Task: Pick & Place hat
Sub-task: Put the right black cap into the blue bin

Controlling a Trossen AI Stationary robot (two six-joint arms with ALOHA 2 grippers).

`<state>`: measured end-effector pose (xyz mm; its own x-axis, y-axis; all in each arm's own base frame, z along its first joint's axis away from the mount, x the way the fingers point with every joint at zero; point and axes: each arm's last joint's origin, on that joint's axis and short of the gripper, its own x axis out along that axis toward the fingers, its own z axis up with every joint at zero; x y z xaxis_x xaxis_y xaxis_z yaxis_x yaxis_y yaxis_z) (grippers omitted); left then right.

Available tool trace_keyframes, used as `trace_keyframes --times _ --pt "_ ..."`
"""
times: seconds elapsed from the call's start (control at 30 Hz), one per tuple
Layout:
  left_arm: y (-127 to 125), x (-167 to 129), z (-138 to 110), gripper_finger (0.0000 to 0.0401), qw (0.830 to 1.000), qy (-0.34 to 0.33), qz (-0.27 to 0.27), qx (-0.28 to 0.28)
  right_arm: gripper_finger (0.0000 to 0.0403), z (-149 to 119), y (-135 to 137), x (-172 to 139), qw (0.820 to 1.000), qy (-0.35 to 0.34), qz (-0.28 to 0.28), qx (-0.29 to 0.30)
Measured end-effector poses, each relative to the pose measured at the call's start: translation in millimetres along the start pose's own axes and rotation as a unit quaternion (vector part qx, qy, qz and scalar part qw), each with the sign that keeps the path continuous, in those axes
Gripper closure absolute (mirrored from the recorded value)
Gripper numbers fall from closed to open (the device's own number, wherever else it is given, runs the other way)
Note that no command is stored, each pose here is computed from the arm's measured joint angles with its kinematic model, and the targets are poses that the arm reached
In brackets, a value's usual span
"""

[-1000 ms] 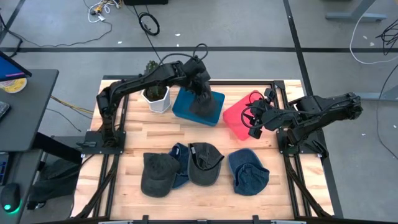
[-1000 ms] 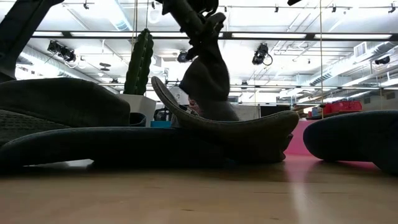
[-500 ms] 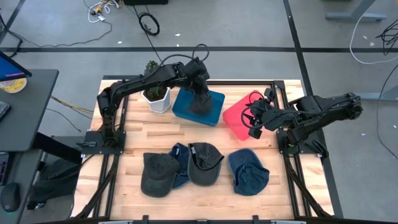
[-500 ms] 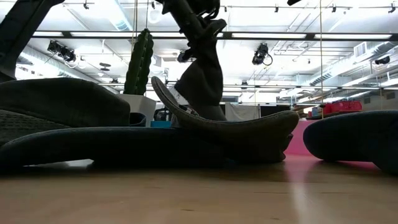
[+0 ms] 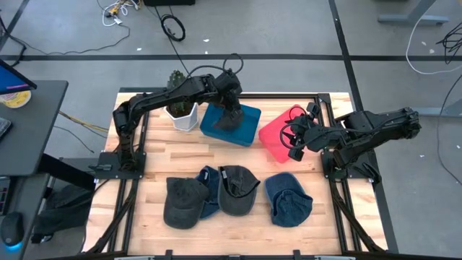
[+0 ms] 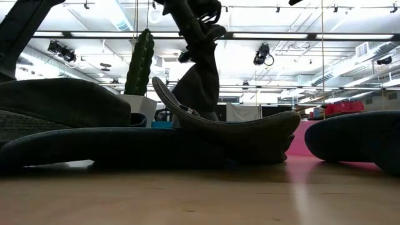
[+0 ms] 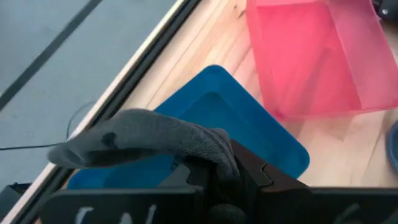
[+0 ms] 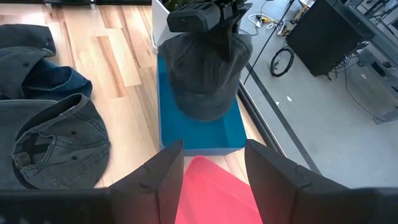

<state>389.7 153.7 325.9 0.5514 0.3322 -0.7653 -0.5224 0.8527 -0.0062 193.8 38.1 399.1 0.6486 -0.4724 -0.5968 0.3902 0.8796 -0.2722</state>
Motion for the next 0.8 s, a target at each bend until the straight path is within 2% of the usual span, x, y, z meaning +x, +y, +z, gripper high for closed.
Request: trace_keyframes --times 0.13,0.4,0.5,0.63,0.8 --pt "0 2 0 0.0365 1.0 0.002 0.002 0.001 0.023 0 0 0 1.0 0.0 0.0 0.001" --pt "-6 35 -10 0.0365 0.999 0.044 0.005 0.009 0.023 0 0 0 1.0 -0.001 0.0 0.0" --pt "-7 44 -14 0.0365 0.998 0.057 0.034 0.012 0.023 0 0 0 1.0 -0.001 0.0 0.0" --pt "-4 43 -15 0.0365 0.995 0.054 0.081 0.007 0.023 0 0 0 1.0 -0.001 0.0 0.0" --pt "4 43 -17 0.0365 0.991 0.067 0.113 0.004 0.023 0 0 0 1.0 -0.001 0.0 -0.001"
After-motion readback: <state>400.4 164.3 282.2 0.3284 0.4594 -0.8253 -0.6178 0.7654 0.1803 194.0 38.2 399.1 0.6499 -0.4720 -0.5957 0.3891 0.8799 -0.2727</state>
